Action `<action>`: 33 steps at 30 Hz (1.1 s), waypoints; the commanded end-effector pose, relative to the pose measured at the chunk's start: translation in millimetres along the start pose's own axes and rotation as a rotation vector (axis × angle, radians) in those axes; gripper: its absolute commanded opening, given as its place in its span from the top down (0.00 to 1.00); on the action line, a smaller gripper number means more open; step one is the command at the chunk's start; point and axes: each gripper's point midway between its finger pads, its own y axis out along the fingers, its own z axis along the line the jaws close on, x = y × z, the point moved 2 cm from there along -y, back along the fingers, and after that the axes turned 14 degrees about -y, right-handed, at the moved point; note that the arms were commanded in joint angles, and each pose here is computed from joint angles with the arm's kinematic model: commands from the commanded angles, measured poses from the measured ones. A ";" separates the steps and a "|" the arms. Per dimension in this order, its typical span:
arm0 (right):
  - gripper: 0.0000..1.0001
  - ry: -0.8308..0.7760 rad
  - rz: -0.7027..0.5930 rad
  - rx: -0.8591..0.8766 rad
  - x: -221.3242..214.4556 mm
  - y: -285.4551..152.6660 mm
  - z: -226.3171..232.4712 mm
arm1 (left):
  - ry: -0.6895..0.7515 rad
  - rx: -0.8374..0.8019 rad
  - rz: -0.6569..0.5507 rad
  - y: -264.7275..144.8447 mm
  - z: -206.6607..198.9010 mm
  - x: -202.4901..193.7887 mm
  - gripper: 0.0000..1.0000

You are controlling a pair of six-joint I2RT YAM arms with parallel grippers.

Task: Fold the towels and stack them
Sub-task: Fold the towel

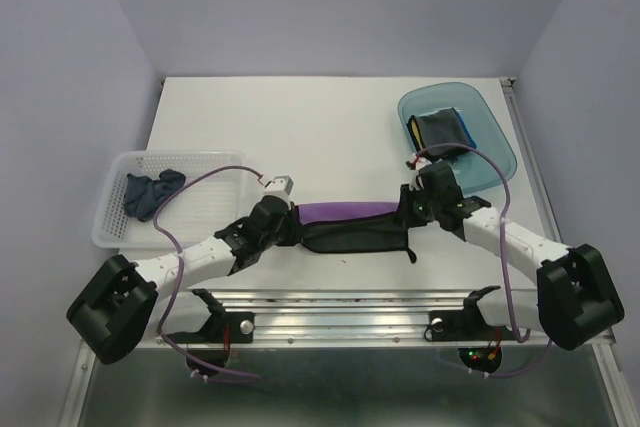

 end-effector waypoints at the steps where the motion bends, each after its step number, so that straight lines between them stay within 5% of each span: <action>1: 0.85 0.028 0.010 -0.001 -12.3 3.9 0.5 | -0.004 0.003 0.011 1.6 2.3 -6.5 1.00; 3: 0.84 0.035 0.023 -0.005 -17.8 4.2 -0.3 | -0.005 0.004 0.024 1.2 2.6 -11.3 0.99; 6: 0.77 0.052 0.037 0.003 -25.7 2.7 1.6 | -0.014 -0.004 0.031 -1.8 0.6 -15.0 0.79; 8: 0.64 0.059 0.037 0.028 -28.8 -0.2 5.9 | -0.020 -0.004 0.036 -4.9 1.0 -16.8 0.76; 12: 0.49 0.109 0.040 0.080 -35.8 -10.1 16.5 | -0.037 -0.003 0.022 -19.9 -1.3 -14.6 0.37; 14: 0.42 0.116 0.033 0.089 -36.1 -17.5 19.3 | -0.051 0.001 0.027 -27.9 -0.6 -15.8 0.30; 16: 0.37 0.112 -0.040 0.115 -22.2 -30.9 26.1 | -0.074 -0.045 0.002 -38.9 -8.9 -10.2 0.07; 17: 0.32 0.109 -0.068 0.123 -16.1 -36.6 28.1 | -0.080 -0.058 -0.009 -42.3 -10.6 -8.1 0.05; 19: 0.00 0.092 -0.131 0.150 0.5 -49.8 34.6 | -0.099 -0.096 -0.050 -50.3 -15.1 -0.9 0.01; 28: 0.00 0.111 -0.177 0.075 34.8 -43.8 25.1 | -0.151 -0.038 -0.080 -41.3 -17.7 9.0 0.01; 33: 0.00 0.164 0.009 -0.174 3.8 -19.2 -15.1 | -0.149 0.081 -0.032 -18.6 -5.0 -1.6 0.01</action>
